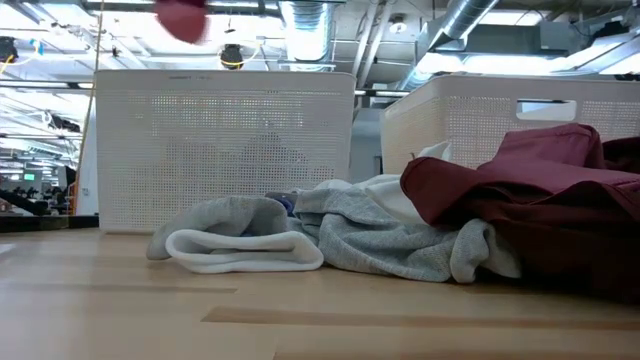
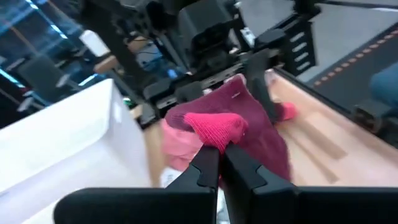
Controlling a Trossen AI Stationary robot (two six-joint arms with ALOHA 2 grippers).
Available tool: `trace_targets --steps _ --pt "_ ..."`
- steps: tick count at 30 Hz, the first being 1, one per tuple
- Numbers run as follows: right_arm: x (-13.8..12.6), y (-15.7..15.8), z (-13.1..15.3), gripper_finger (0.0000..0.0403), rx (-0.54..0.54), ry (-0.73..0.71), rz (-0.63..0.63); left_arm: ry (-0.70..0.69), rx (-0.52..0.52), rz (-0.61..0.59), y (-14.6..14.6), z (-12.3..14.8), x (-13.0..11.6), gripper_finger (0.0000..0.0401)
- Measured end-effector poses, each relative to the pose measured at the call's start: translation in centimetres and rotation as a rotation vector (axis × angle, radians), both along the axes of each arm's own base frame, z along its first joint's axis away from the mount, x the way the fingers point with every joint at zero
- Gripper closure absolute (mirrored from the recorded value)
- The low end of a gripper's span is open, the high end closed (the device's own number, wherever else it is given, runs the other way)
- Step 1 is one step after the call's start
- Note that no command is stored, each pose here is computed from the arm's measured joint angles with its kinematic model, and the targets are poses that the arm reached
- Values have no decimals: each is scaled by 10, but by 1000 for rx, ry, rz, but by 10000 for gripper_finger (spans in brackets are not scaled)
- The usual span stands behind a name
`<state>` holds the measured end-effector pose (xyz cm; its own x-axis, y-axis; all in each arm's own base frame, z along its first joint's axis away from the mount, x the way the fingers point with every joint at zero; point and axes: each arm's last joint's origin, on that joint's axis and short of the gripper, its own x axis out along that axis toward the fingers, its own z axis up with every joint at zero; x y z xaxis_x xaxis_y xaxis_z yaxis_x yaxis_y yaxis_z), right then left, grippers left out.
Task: Sort clothes
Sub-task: Put the red sock into the right white laundry organizer
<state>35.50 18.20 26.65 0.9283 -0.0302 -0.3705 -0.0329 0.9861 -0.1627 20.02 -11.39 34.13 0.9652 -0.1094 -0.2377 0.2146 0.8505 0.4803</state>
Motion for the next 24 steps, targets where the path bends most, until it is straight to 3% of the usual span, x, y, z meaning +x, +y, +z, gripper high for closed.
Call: trace_targets --steps 7,24 --pt "11 -18 5 129 3 -55 -43 -44 51 89 9 8 4 401" --pt "20 -30 15 132 0 -148 -70 -111 50 124 13 24 7 401"
